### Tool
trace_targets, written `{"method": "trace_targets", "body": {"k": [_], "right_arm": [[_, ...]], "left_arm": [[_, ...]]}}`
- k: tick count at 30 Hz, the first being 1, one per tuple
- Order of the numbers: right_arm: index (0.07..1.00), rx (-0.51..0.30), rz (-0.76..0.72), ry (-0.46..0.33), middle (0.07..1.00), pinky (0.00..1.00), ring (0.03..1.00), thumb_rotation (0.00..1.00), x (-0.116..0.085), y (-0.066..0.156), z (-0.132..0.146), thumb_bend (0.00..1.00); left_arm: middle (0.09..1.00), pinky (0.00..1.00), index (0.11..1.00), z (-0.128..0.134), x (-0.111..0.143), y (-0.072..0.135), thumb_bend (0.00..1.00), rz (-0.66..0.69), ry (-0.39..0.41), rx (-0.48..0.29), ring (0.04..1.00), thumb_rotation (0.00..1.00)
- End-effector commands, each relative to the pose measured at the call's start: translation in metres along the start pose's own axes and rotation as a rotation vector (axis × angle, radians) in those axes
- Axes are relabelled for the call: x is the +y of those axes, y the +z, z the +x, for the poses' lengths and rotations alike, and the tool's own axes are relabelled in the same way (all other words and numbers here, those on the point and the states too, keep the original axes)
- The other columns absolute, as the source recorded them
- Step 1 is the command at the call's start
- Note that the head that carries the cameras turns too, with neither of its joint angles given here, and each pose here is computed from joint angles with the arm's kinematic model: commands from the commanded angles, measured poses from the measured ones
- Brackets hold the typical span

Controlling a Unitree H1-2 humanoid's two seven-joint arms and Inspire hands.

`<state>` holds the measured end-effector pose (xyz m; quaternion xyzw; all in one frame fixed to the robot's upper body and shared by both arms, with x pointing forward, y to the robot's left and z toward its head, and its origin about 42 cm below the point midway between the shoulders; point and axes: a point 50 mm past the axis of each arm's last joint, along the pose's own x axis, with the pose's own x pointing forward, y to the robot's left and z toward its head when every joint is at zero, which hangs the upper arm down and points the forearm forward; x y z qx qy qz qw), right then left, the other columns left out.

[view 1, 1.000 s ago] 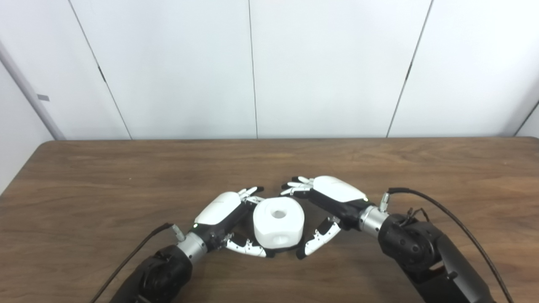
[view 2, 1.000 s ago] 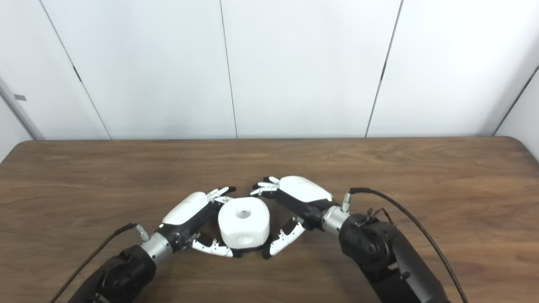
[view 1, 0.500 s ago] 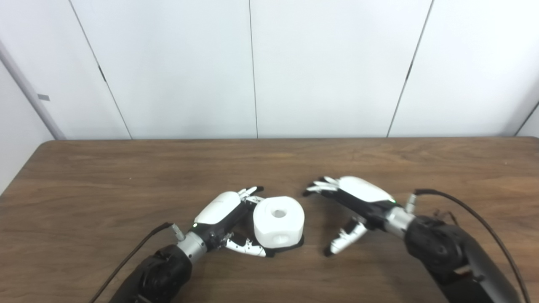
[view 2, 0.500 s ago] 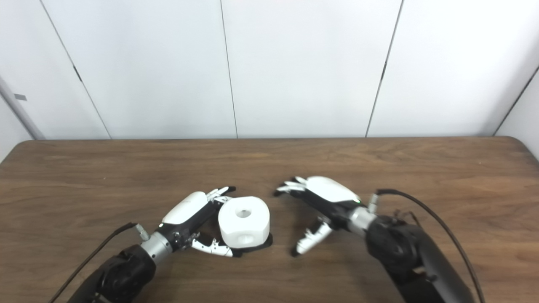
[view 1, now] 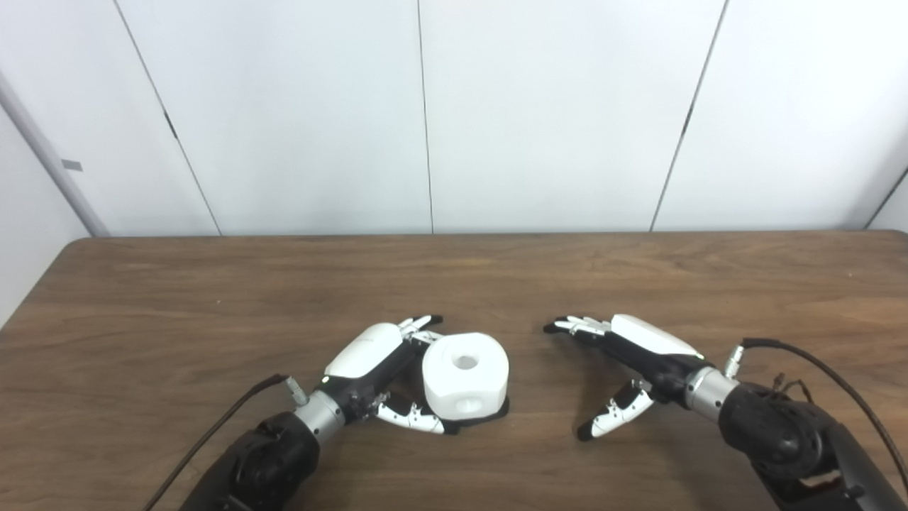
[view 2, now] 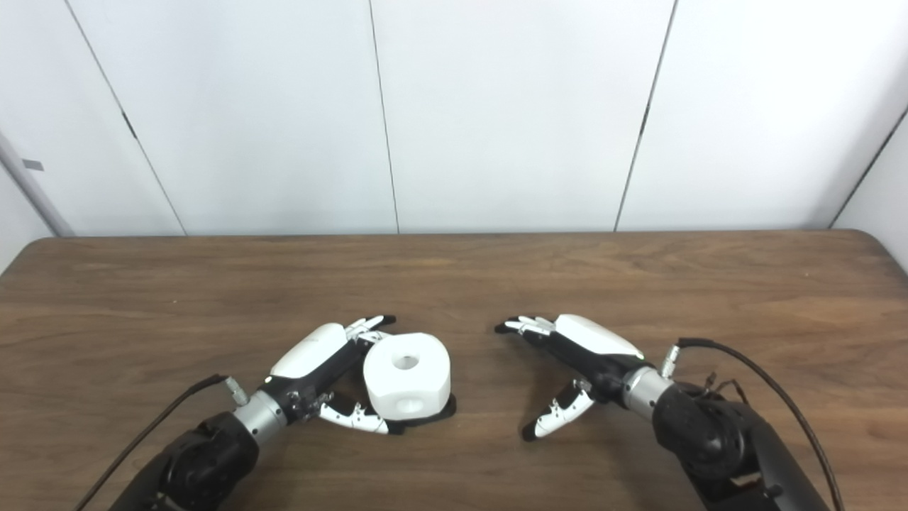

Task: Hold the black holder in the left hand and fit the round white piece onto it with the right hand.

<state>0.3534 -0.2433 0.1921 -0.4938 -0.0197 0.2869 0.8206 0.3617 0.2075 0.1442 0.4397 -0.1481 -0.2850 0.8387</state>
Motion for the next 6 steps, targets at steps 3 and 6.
{"method": "trace_targets", "body": {"k": [3, 6], "right_arm": [[0.936, -0.005, -0.011, -0.041, 0.983, 1.00, 1.000, 0.17, -0.0085, 0.0057, -0.0005, 0.81], [0.928, -0.015, -0.005, -0.057, 0.981, 1.00, 1.000, 0.16, -0.0071, 0.0089, 0.0010, 0.80]], "left_arm": [[0.962, 1.00, 0.801, 0.0003, 0.0192, 0.0020, 0.95, 0.093, -0.067, 0.062, 0.999, 0.18], [0.996, 1.00, 0.979, -0.0009, 0.0237, 0.0023, 1.00, 0.103, -0.116, 0.102, 1.000, 0.17]]}}
